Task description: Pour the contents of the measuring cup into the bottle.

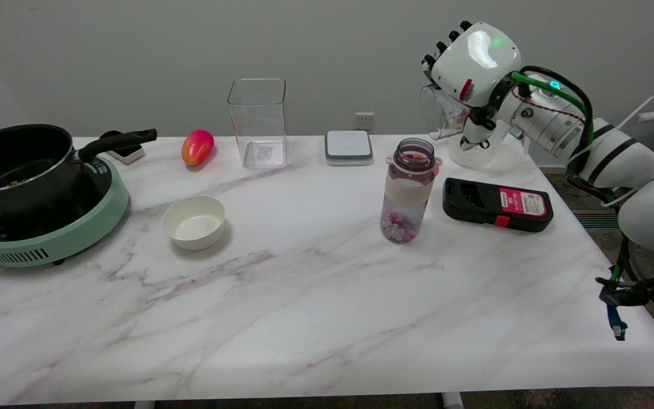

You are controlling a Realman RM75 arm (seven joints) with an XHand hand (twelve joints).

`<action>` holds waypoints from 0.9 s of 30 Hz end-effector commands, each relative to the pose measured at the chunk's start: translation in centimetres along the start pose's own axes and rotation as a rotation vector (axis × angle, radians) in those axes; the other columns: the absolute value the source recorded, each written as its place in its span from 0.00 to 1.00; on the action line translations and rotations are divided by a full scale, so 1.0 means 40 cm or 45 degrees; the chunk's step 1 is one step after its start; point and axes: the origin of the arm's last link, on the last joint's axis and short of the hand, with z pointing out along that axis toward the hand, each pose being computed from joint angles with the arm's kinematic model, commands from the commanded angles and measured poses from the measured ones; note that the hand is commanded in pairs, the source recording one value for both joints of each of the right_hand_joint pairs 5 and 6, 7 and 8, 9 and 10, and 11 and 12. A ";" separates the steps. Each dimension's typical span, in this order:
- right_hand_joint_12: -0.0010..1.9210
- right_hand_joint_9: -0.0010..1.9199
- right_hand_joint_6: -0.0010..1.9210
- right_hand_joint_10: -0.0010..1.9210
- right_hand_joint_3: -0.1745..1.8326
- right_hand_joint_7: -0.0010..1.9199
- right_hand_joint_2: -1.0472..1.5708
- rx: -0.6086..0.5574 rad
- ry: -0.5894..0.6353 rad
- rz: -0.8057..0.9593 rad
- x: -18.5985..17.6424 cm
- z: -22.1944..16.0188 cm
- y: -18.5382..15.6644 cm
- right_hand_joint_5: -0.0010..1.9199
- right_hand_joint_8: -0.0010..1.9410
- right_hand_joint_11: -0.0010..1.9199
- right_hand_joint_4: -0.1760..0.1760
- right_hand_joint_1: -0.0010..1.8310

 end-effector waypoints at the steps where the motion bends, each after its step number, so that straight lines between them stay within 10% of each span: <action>1: 0.70 0.82 1.00 0.82 0.26 0.95 0.87 0.010 0.022 -0.039 0.002 -0.001 -0.020 1.00 0.94 0.70 0.50 0.79; 27: 0.70 0.82 1.00 0.82 0.26 0.95 0.87 0.029 0.061 -0.068 0.011 0.000 -0.039 1.00 0.94 0.70 0.50 0.79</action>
